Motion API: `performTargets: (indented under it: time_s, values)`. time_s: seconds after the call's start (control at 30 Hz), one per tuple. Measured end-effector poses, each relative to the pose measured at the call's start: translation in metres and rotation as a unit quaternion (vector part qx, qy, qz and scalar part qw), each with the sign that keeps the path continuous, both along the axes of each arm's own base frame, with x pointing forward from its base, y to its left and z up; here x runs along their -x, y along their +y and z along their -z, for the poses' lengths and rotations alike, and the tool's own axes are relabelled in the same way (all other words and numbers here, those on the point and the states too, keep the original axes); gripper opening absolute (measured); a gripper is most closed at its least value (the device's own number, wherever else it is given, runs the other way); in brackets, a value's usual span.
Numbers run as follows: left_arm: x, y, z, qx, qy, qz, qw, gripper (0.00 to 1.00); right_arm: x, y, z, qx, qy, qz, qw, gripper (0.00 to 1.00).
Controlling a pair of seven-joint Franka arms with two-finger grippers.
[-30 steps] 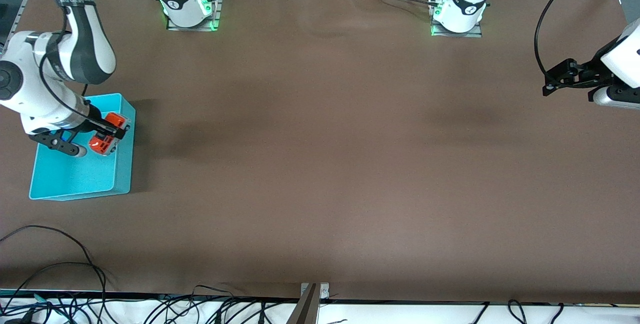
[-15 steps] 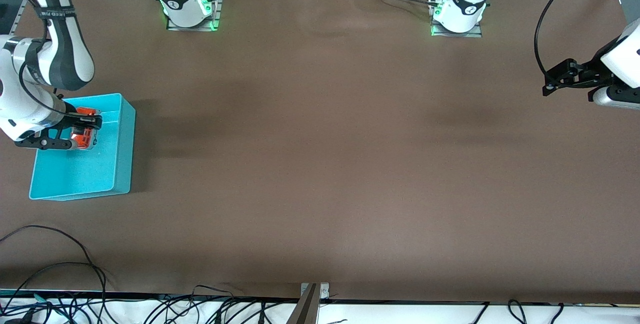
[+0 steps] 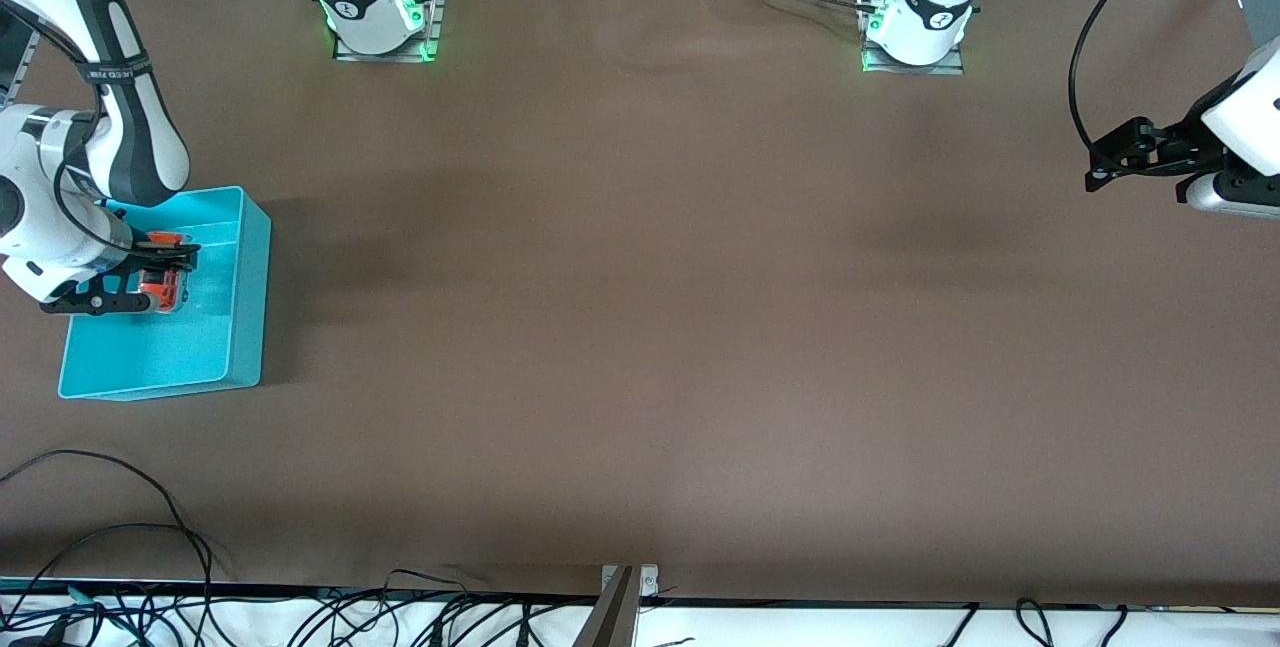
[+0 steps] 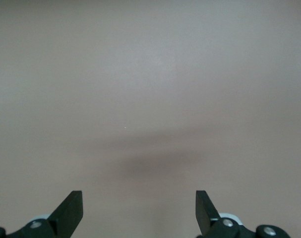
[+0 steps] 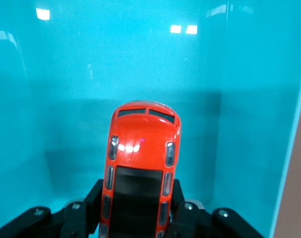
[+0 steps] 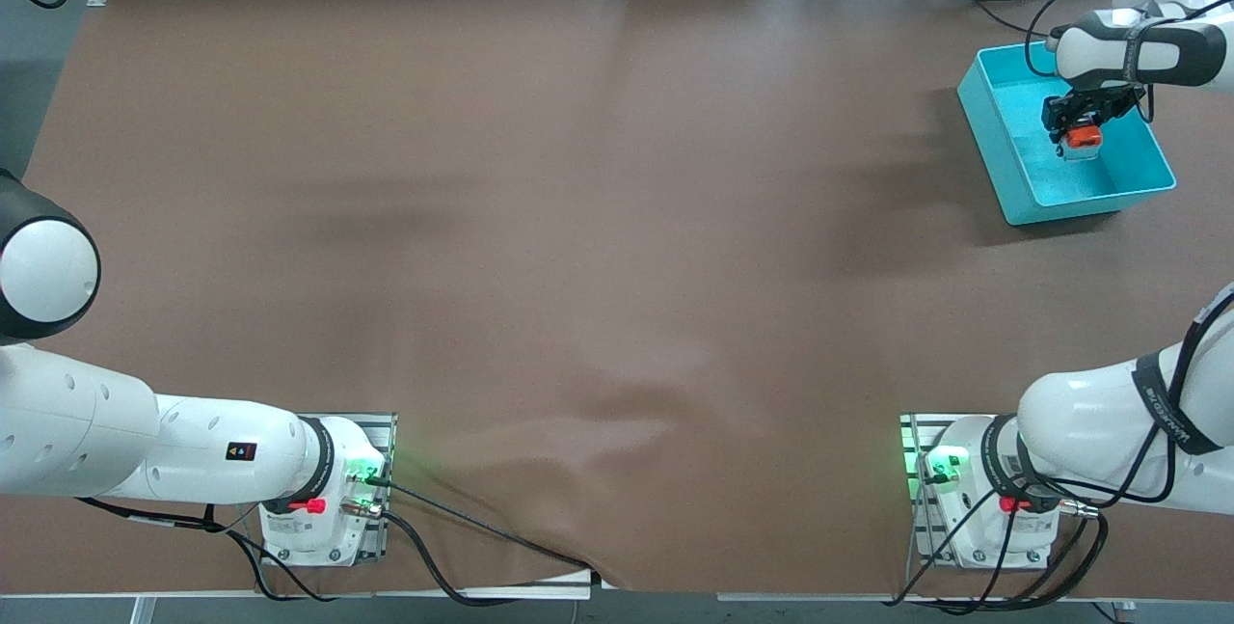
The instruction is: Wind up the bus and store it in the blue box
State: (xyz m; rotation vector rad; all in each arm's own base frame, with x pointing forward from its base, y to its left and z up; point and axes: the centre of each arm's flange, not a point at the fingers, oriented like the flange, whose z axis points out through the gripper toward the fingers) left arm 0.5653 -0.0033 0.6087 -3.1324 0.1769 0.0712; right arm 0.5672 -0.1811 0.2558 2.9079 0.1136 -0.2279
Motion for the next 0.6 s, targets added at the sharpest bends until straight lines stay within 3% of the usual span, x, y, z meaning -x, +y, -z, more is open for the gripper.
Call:
performTargets:
  time_s: [0.6]
  values:
    - [0.000,0.000,0.000,0.000,0.000,0.000,1.000,1.00,-0.001,-0.018,0.066,-0.008,-0.023,-0.010,1.000,0.56]
